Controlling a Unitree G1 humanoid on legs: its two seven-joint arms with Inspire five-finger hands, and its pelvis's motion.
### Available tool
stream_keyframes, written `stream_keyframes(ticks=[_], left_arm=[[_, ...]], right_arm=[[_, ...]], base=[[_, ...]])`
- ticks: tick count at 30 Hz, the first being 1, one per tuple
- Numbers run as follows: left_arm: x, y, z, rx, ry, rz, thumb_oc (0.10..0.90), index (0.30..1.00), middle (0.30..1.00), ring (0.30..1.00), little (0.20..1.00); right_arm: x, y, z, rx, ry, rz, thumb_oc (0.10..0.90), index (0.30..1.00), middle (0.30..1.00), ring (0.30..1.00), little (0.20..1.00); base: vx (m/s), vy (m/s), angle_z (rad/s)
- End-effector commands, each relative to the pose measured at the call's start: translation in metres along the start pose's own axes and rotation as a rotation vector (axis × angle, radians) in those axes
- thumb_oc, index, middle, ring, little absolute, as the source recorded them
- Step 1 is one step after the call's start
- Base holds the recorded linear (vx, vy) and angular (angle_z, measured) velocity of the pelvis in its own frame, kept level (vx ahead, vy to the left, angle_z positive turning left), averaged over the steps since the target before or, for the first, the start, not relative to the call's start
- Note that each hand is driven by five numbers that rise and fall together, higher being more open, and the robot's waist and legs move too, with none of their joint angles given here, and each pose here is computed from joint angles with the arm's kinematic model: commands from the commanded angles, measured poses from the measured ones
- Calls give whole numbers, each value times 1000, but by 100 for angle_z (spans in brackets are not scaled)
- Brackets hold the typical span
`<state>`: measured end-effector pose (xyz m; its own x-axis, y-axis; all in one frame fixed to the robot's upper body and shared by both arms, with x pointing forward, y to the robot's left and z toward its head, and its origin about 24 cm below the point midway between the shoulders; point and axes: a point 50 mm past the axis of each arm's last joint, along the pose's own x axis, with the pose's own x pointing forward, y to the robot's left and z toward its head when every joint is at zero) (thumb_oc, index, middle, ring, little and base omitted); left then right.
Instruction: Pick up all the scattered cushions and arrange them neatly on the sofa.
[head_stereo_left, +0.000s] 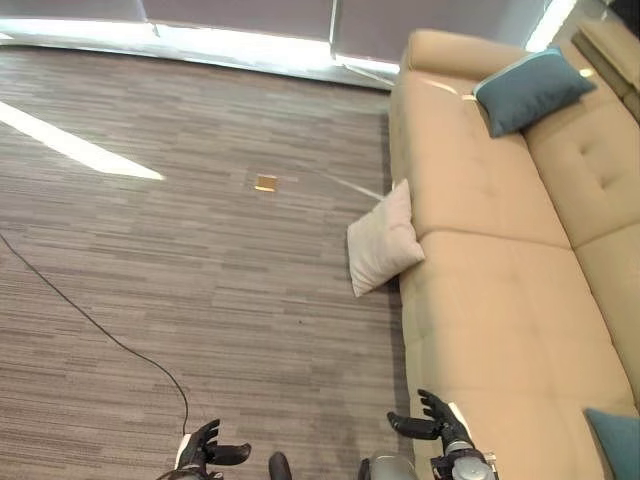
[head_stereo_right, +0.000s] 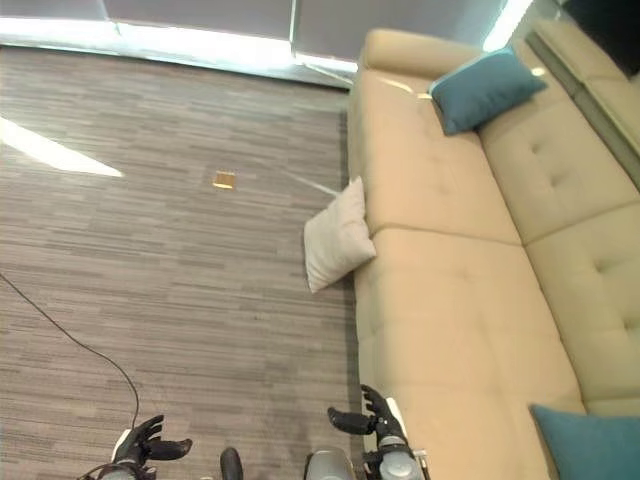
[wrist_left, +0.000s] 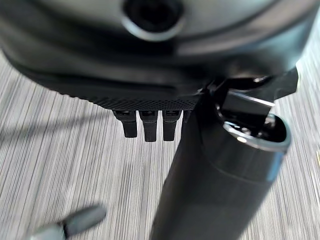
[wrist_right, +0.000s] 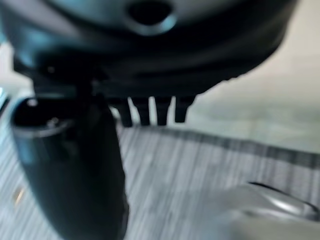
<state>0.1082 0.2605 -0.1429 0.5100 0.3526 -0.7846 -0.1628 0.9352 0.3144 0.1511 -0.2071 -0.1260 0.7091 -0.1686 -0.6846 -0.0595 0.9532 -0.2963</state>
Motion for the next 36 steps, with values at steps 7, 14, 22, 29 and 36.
stream_keyframes(ticks=[7, 14, 22, 29, 36], left_arm=[[-4, 7, -14, 48, 27, 24, 800, 900, 900, 900, 900], [-5, -9, -7, 70, -17, -29, 800, 900, 900, 900, 900], [-1, -6, 9, 81, -70, -34, 800, 900, 900, 900, 900], [-3, -5, -5, 103, -21, -42, 800, 900, 900, 900, 900], [-1, 8, 3, 95, -46, 4, 800, 900, 900, 900, 900]], right_arm=[[4, -16, 17, 17, -88, -59, 800, 900, 900, 900, 900], [-3, -29, 0, 17, -39, -107, 800, 900, 900, 900, 900], [2, -34, 4, 8, -33, -130, 800, 900, 900, 900, 900], [3, -21, 8, -6, -45, -91, 800, 900, 900, 900, 900], [7, -6, 26, -55, -109, -32, 800, 900, 900, 900, 900]], base=[[344, 46, 19], [278, -36, 61], [296, 21, -44], [320, 215, -62], [202, 216, -31]])
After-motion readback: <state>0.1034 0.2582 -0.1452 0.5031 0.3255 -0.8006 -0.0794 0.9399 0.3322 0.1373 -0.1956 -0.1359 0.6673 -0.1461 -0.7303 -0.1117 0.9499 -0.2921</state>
